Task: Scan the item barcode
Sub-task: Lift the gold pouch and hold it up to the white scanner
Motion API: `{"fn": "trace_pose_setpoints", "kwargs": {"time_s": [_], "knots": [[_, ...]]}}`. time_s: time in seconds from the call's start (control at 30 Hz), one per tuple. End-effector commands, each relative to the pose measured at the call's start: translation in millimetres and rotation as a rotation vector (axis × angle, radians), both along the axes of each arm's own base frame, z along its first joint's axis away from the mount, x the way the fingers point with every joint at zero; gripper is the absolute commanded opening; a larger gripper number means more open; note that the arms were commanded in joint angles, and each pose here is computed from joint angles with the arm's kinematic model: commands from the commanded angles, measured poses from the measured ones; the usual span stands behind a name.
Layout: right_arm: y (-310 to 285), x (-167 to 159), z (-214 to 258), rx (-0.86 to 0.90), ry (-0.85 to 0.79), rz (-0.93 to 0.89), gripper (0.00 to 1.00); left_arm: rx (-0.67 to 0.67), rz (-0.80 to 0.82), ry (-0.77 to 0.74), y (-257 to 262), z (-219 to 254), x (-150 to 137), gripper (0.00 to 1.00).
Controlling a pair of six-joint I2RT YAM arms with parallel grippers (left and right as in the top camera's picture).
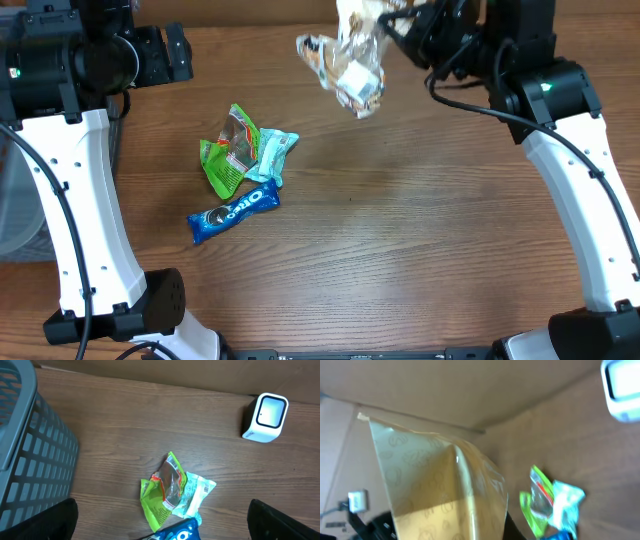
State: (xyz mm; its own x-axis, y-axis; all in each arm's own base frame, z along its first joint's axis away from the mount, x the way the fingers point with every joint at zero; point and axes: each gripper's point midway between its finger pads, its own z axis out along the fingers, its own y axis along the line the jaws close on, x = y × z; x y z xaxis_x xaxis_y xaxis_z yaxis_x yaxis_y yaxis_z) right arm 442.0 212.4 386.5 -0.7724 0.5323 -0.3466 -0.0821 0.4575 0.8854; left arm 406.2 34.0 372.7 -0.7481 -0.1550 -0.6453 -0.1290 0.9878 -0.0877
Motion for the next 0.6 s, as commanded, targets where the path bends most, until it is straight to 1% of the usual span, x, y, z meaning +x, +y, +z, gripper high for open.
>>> {"fn": "trace_pose_setpoints", "kwargs": {"time_s": [0.0, 0.03, 0.2, 0.23, 0.3, 0.33, 0.43, 0.5, 0.53, 0.57], "knots": [[-8, 8, 29, 0.011, -0.087, -0.068, 0.04, -0.002, 0.011, 0.005, 1, -2, 2, 1.0], [-8, 9, 30, -0.007, -0.106, -0.072, 0.04, -0.003, 0.011, 0.005, 1, -2, 2, 1.0], [2, 12, 24, -0.286, -0.335, -0.044, 0.04, -0.002, 0.011, 0.005, 1, -2, 2, 1.0], [11, 14, 17, -0.441, -0.44, -0.016, 0.04, -0.002, 0.011, 0.005, 1, -2, 2, 1.0], [22, 19, 0, -0.621, -0.527, 0.011, 0.04, -0.002, 0.011, 0.005, 1, -2, 2, 1.0], [27, 25, -12, -0.709, -0.541, 0.005, 0.04, -0.003, 0.011, 0.005, 1, -2, 2, 1.0], [28, 45, -42, -0.876, -0.519, -0.079, 0.04, -0.002, 0.011, 0.005, 1, -2, 2, 1.0], [23, 63, -58, -0.996, -0.513, -0.172, 0.04, -0.003, 0.011, 0.005, 1, -2, 2, 1.0], [21, 79, -69, -1.091, -0.532, -0.235, 0.04, -0.003, 0.011, 0.005, 1, -2, 2, 1.0], [20, 86, -72, -1.127, -0.546, -0.261, 0.04, -0.003, 0.011, 0.005, 1, -2, 2, 1.0]]}}
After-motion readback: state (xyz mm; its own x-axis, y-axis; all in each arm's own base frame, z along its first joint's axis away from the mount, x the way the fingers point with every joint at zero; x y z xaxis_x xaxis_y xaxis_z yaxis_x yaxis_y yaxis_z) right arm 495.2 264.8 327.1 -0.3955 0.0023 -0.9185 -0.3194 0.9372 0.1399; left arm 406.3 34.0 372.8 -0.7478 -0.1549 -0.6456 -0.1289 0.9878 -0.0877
